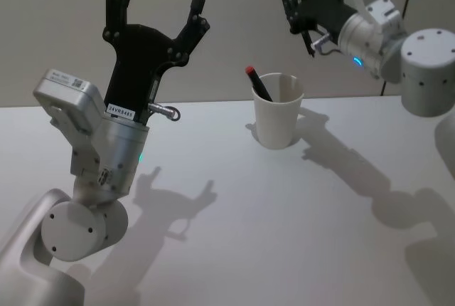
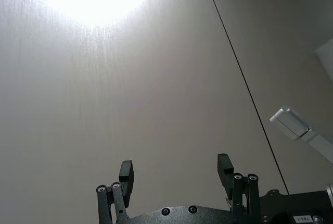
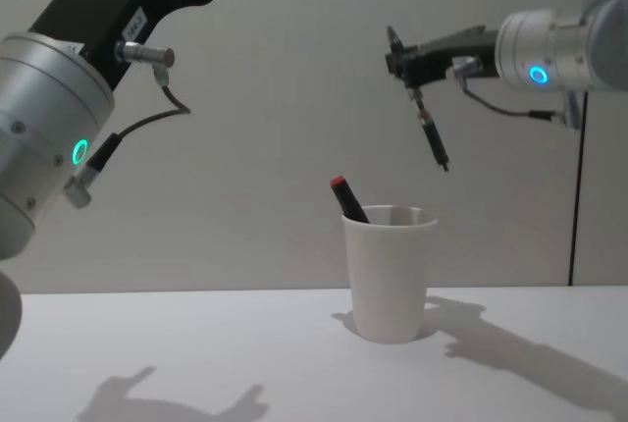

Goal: Place the pen into the pen holder.

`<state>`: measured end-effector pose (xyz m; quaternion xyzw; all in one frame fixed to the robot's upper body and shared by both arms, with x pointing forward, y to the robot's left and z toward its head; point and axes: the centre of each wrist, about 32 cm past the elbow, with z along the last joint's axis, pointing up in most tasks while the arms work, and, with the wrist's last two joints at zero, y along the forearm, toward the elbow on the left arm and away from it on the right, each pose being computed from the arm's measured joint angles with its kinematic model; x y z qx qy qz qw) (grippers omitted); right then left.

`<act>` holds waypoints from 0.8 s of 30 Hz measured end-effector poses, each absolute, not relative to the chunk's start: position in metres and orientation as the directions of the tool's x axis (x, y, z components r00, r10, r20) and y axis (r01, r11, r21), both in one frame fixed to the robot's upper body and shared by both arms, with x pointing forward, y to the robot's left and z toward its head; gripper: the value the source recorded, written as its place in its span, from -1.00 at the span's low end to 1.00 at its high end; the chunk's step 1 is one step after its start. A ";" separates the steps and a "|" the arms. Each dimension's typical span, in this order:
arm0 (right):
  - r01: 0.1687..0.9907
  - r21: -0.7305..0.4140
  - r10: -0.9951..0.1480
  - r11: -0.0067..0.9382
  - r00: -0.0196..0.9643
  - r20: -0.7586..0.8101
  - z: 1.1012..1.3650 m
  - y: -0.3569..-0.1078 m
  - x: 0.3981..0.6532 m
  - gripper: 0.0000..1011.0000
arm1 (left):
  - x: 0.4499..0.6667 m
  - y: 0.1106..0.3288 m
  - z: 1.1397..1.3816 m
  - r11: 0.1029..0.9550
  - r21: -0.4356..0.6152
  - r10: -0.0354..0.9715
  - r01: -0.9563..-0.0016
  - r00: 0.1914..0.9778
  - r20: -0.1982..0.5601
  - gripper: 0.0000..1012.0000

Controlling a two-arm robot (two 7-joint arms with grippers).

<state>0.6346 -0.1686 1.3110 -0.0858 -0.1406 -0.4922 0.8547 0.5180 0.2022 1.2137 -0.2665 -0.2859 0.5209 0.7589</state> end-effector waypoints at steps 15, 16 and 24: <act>0.841 0.015 -0.804 0.541 0.512 0.302 1.324 -0.161 0.633 -0.74 | 0.518 0.202 1.214 0.315 -0.702 0.943 -0.638 0.294 0.156 0.98; 0.838 0.013 -0.802 0.545 0.517 0.299 1.324 -0.161 0.633 -0.74 | 0.518 0.202 1.214 0.315 -0.702 0.943 -0.638 0.294 0.156 0.98; 0.808 -0.029 -0.779 0.588 0.576 0.247 1.315 -0.156 0.636 -0.74 | 0.518 0.202 1.214 0.315 -0.702 0.943 -0.638 0.294 0.156 0.98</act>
